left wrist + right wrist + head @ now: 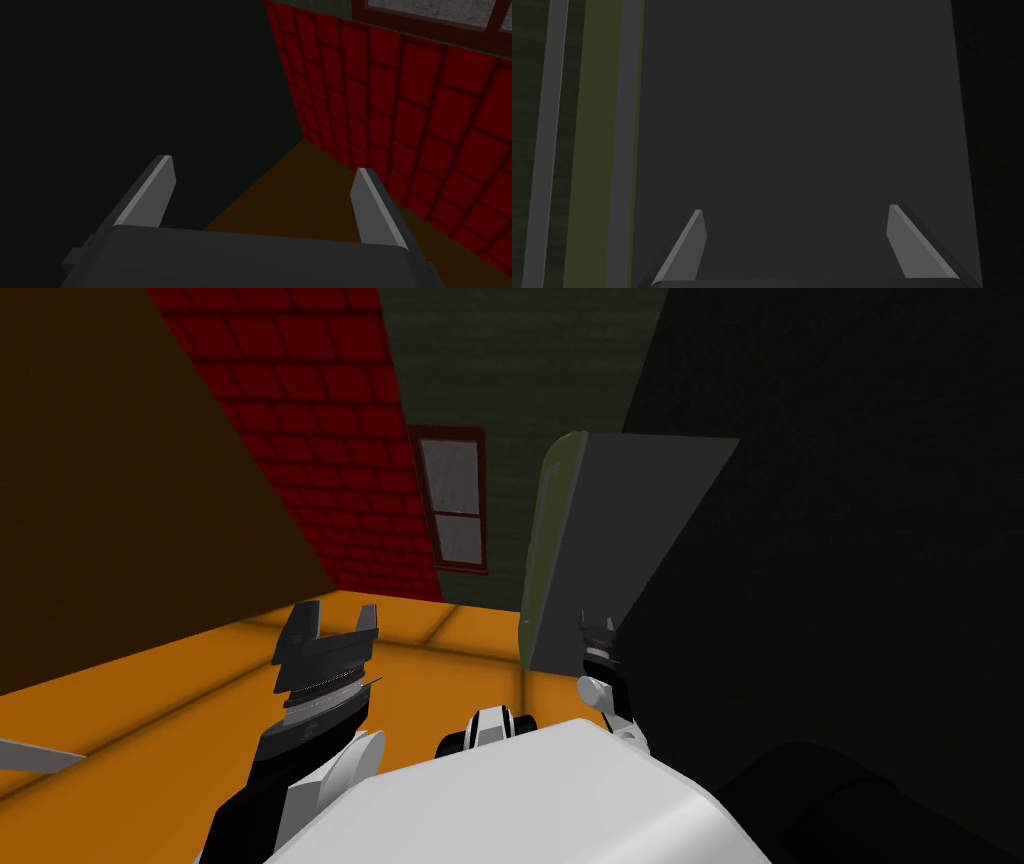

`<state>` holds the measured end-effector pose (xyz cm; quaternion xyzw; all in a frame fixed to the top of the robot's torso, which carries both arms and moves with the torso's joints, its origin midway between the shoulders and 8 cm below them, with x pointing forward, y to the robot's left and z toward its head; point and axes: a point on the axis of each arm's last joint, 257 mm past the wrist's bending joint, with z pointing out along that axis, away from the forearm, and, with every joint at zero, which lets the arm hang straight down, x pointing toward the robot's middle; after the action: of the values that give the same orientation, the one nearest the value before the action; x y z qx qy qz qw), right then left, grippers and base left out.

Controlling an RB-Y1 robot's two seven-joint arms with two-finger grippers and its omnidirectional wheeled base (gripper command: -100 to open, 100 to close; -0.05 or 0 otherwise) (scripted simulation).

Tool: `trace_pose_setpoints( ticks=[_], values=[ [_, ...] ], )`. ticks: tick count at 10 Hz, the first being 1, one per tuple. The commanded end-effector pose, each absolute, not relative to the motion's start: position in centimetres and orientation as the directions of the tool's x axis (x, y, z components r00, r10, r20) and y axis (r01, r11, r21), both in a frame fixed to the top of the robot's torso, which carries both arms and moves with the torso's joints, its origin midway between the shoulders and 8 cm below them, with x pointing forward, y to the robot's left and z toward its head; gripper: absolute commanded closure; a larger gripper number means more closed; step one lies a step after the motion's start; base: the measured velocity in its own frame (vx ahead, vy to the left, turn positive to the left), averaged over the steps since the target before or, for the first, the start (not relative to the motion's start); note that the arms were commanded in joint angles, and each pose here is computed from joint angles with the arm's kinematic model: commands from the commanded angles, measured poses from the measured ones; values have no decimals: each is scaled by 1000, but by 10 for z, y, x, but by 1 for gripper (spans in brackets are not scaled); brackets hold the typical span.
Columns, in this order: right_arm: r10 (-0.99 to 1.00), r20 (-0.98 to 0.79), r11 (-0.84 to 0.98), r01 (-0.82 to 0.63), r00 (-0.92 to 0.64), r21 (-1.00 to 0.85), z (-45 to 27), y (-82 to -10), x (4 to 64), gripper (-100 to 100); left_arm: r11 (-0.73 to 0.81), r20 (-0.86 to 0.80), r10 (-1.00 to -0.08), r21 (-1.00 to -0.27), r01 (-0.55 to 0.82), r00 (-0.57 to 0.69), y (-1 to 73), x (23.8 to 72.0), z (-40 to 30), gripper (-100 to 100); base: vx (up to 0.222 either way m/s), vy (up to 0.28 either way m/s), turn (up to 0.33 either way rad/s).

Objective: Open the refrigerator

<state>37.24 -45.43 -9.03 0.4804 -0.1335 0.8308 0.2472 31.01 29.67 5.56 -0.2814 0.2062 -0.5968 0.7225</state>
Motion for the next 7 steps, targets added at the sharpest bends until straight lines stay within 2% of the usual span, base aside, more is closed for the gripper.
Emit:
trace_pose_setpoints(
  ticks=[1, 7],
  values=[
    [183, 872, -853, -514, -455, -89, -100, -465, 376, -100, 129, 38, -979, -653, 746, 203, 297, 310, 56, 0, 23, -1, 188],
    [-63, 838, -831, -437, -542, -345, -122, -483, 390, -100, 129, 38, -979, -653, 746, 203, 297, 310, 56, 0, 31, -8, 185]
  ],
)
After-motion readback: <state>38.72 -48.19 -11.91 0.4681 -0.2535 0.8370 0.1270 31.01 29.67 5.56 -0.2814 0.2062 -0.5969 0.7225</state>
